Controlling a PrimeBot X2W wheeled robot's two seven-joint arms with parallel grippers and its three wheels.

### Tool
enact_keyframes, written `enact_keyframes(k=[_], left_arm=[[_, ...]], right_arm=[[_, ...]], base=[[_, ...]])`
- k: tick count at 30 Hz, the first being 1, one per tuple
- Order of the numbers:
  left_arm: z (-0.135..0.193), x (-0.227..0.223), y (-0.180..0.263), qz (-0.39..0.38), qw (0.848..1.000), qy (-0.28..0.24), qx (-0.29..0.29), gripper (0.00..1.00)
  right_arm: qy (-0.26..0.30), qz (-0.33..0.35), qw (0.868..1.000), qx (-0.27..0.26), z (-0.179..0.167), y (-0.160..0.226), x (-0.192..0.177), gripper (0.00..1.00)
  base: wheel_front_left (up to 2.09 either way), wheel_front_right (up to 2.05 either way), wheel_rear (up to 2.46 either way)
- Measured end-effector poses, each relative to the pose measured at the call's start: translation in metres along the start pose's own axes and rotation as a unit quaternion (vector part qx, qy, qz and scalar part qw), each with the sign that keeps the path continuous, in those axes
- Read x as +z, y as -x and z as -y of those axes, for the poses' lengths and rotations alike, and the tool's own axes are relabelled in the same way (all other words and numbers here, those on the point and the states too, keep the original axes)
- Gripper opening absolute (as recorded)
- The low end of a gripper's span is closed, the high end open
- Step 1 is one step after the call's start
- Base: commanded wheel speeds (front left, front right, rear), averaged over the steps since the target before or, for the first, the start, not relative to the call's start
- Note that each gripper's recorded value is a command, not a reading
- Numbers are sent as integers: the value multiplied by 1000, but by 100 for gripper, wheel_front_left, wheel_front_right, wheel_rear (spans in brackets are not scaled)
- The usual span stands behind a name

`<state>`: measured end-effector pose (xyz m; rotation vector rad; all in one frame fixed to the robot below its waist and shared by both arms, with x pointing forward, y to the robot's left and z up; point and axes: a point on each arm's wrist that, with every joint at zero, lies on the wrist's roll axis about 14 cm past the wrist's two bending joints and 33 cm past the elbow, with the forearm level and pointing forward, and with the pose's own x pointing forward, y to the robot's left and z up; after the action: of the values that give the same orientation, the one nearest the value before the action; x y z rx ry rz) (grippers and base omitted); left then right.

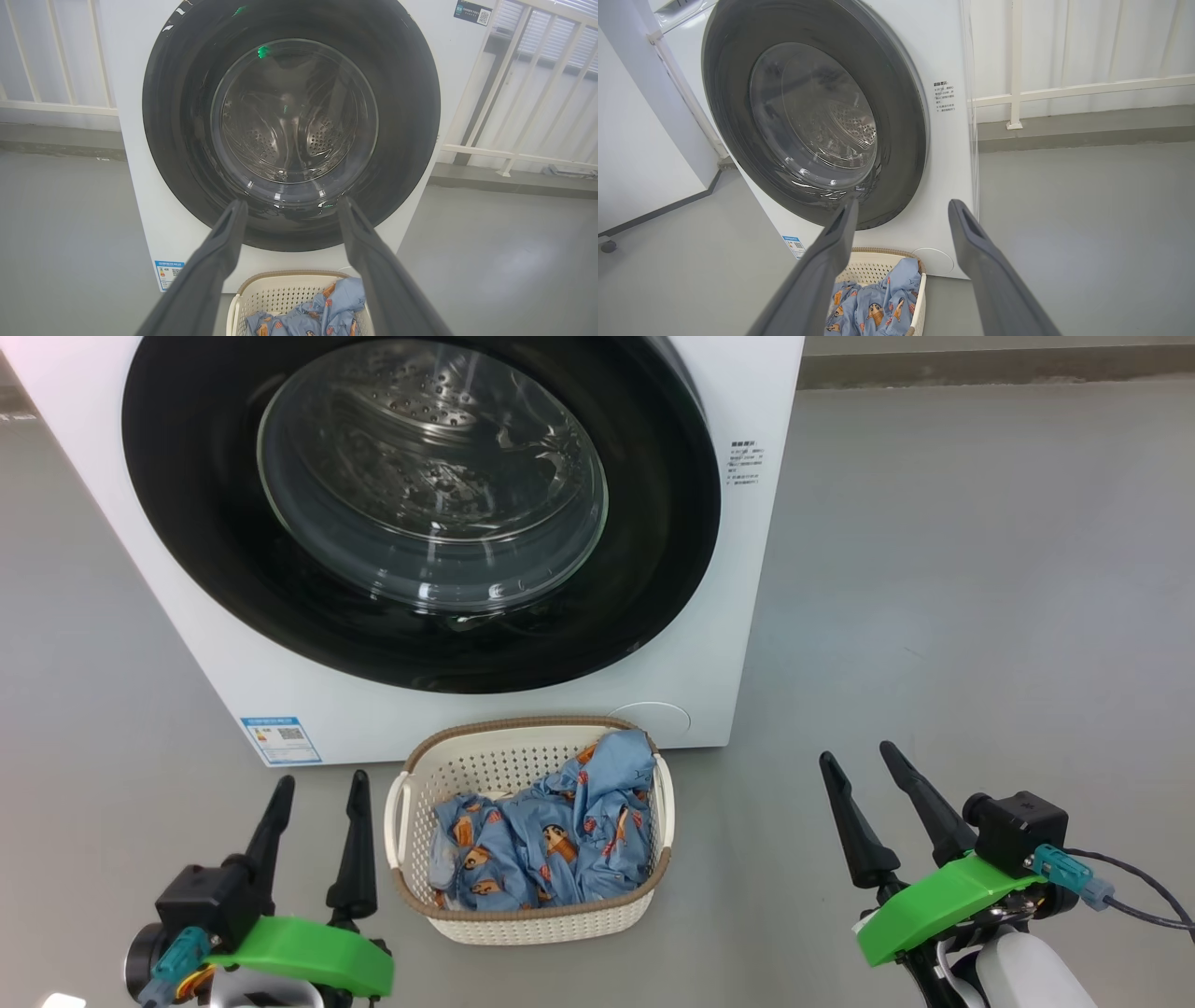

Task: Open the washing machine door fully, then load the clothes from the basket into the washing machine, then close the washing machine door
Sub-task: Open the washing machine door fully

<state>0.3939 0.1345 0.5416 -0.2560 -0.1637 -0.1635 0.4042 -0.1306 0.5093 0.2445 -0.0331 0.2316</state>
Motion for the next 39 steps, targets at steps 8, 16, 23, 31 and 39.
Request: enact_keyframes(k=[8,16,23,31,39], left_arm=[[0,0,0,0,1000,0,0,100],[0,0,0,0,1000,0,0,100],[-1,1,0,1,1000,-2,5,100],[-6,1,1,1,1000,-5,19,100],[-8,-2,1,-3,1000,-4,23,100]], right_arm=[[0,0,1000,-1,0,0,0,100],[0,0,1000,-1,0,0,0,100],[0,2,1000,-1,1,0,1,100],[2,0,1000,-1,1,-1,0,100],[5,-2,1000,-5,7,-4,0,100]], base=[[0,0,0],[0,0,0],[0,0,0],[0,0,0],[0,0,0]])
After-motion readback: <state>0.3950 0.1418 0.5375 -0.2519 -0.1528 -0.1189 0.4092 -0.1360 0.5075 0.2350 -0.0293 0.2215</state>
